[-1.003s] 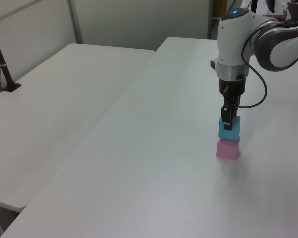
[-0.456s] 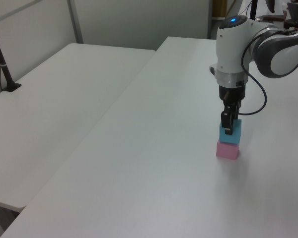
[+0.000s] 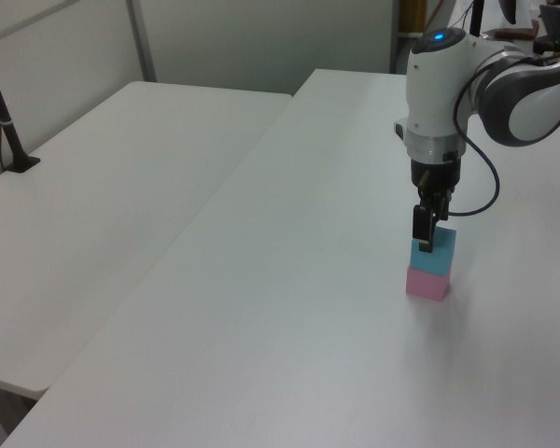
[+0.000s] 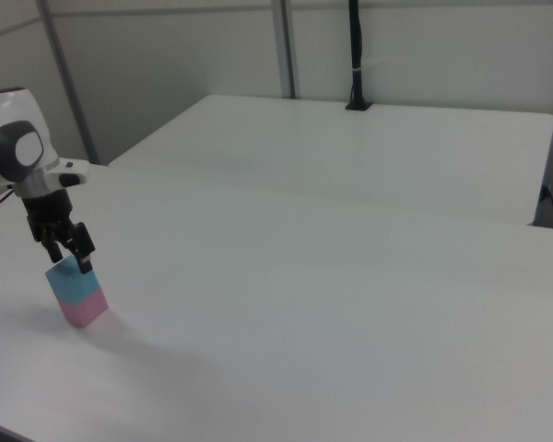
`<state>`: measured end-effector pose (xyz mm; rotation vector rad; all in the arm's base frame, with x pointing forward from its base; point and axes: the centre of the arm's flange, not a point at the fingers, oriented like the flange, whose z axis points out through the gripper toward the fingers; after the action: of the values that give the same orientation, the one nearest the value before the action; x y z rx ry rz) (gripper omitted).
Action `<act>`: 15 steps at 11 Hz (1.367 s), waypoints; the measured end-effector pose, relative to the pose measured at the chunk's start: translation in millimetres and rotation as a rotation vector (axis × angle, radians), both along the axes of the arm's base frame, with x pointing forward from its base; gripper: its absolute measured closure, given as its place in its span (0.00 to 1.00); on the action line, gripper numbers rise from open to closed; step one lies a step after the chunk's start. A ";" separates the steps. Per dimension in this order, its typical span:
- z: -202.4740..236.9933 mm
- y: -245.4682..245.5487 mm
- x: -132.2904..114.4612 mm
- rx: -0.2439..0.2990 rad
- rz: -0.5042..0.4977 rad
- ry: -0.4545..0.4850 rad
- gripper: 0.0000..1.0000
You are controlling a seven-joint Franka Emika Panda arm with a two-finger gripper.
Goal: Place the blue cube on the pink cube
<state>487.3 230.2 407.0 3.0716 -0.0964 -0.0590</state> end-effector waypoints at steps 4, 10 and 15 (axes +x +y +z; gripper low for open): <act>87.9 -71.0 33.8 -0.011 -0.134 -0.054 0.00; 201.8 -230.7 50.8 -0.001 -0.083 -0.075 0.00; 228.3 -284.7 49.0 -0.001 0.090 -0.106 0.00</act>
<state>536.3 -54.6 635.3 3.0721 0.0362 0.1090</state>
